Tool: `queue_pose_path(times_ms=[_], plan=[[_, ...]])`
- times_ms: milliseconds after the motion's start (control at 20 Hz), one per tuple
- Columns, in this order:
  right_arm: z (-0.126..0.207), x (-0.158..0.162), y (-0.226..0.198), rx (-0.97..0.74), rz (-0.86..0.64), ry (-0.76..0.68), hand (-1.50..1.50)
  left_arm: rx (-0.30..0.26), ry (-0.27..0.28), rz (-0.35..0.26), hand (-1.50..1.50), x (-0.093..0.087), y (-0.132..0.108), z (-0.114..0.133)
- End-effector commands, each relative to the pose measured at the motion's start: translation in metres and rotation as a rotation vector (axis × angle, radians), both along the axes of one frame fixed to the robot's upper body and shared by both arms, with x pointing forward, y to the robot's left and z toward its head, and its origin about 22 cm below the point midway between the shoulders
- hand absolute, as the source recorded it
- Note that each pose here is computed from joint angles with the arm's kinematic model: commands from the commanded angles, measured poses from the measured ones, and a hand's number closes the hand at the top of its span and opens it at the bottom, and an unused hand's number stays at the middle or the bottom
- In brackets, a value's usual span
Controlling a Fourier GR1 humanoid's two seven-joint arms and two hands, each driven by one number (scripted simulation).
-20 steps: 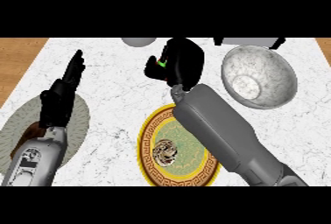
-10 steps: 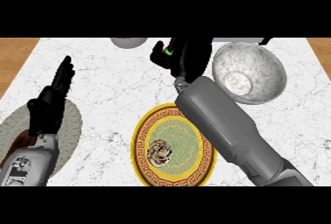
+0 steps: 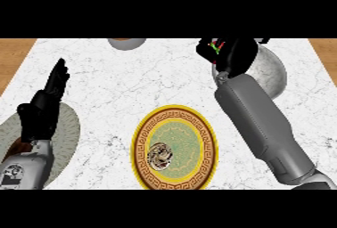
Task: Pick the tomato from the plate and place it in the bowl
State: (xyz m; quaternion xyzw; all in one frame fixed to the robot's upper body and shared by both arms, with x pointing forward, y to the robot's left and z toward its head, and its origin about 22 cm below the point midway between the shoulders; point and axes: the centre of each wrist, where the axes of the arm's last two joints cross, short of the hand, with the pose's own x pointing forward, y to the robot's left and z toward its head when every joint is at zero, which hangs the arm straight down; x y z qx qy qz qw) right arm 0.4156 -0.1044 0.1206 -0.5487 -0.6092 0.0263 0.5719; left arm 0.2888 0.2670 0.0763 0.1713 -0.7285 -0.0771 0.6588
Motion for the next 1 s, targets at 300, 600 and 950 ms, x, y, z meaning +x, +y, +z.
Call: queue_pose_path(times_ms=[300, 600, 950], plan=[[-0.047, 0.018, -0.113, -0.189, -0.216, 0.081, 1.50, -0.002, -0.014, -0.014, 0.00, 0.002, -0.008, 0.009], [-0.066, 0.014, -0.156, -0.094, -0.264, 0.090, 1.50, -0.012, 0.009, -0.015, 0.00, 0.008, 0.008, 0.001], [-0.084, 0.005, -0.166, 0.113, -0.149, 0.089, -1.50, -0.001, -0.030, -0.028, 0.00, 0.006, -0.019, 0.000]])
